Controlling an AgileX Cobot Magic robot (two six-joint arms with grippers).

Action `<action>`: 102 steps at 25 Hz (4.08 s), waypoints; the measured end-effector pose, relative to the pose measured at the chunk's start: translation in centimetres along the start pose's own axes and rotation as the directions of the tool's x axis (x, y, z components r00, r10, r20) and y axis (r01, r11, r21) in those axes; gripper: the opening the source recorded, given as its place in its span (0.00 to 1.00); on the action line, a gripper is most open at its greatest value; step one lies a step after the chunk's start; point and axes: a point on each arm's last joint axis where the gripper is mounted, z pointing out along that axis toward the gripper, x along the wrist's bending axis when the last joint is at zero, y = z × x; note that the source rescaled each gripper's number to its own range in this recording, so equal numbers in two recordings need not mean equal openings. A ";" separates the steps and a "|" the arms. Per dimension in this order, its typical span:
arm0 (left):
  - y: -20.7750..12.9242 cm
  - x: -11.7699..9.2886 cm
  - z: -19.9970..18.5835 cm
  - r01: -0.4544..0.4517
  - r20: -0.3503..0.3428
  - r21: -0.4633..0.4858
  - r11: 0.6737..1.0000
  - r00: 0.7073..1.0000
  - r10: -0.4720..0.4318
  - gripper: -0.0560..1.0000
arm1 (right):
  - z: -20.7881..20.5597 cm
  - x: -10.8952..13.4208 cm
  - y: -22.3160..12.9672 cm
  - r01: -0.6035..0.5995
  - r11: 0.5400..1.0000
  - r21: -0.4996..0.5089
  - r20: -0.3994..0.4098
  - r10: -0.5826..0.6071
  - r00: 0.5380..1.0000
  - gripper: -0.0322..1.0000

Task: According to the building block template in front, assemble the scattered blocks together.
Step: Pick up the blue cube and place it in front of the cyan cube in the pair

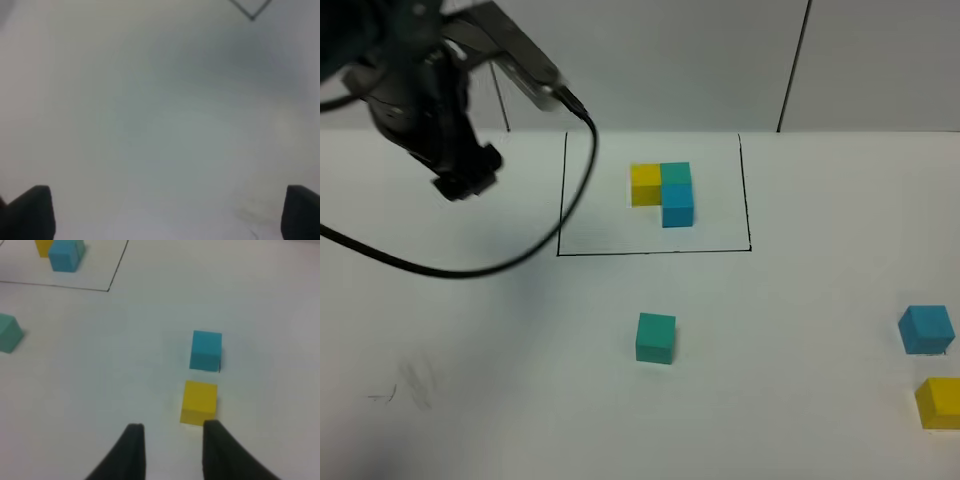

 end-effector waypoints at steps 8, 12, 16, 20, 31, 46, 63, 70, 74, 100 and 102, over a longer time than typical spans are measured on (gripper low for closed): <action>-9.2 9.4 -4.8 0.483 0.017 -0.093 0.870 0.875 -0.484 0.98 | 0.0 0.0 0.0 0.000 1.000 0.000 0.000 0.000 1.000 0.03; -13.8 11.2 -9.0 0.612 -0.014 -0.187 0.768 0.780 -0.625 0.98 | 0.0 0.0 0.0 0.000 1.000 0.000 0.000 0.000 1.000 0.03; -17.7 10.9 -13.9 0.662 -0.065 -0.302 0.686 0.703 -0.708 0.98 | 0.0 0.0 0.0 0.000 1.000 0.000 0.000 0.000 1.000 0.03; -20.5 8.7 -18.4 0.645 -0.071 -0.423 0.636 0.676 -0.733 0.96 | 0.0 0.0 0.0 0.000 1.000 0.000 0.000 0.000 1.000 0.03; -28.8 -2.8 -20.4 0.588 0.028 -0.537 0.605 0.729 -0.684 0.93 | 0.0 0.0 0.0 0.000 1.000 0.000 0.000 0.000 1.000 0.03; -34.8 -12.8 -13.7 0.555 0.193 -0.614 0.562 0.795 -0.574 0.90 | 0.0 0.0 0.0 0.000 1.000 0.000 0.000 0.000 1.000 0.03; -35.0 -15.2 -6.3 0.606 0.226 -0.558 0.567 0.769 -0.598 0.87 | 0.0 0.0 0.0 0.000 1.000 0.000 0.000 0.000 1.000 0.03; -35.0 -15.3 -6.1 0.619 0.234 -0.546 0.565 0.760 -0.606 0.81 | 0.0 0.0 0.0 0.000 1.000 0.000 0.000 0.000 1.000 0.03; -35.0 -15.3 -6.1 0.619 0.234 -0.545 0.565 0.760 -0.607 0.72 | 0.0 0.0 0.0 0.000 1.000 0.000 0.000 0.000 1.000 0.03; -35.0 -15.3 -6.0 0.619 0.234 -0.544 0.566 0.760 -0.607 0.33 | 0.0 0.0 0.4 -0.003 0.999 -0.042 0.003 0.003 1.000 0.03; -35.0 -15.3 -6.0 0.619 0.234 -0.544 0.566 0.760 -0.607 0.33 | 0.0 0.0 0.4 -0.004 0.999 -0.042 0.003 0.004 1.000 0.03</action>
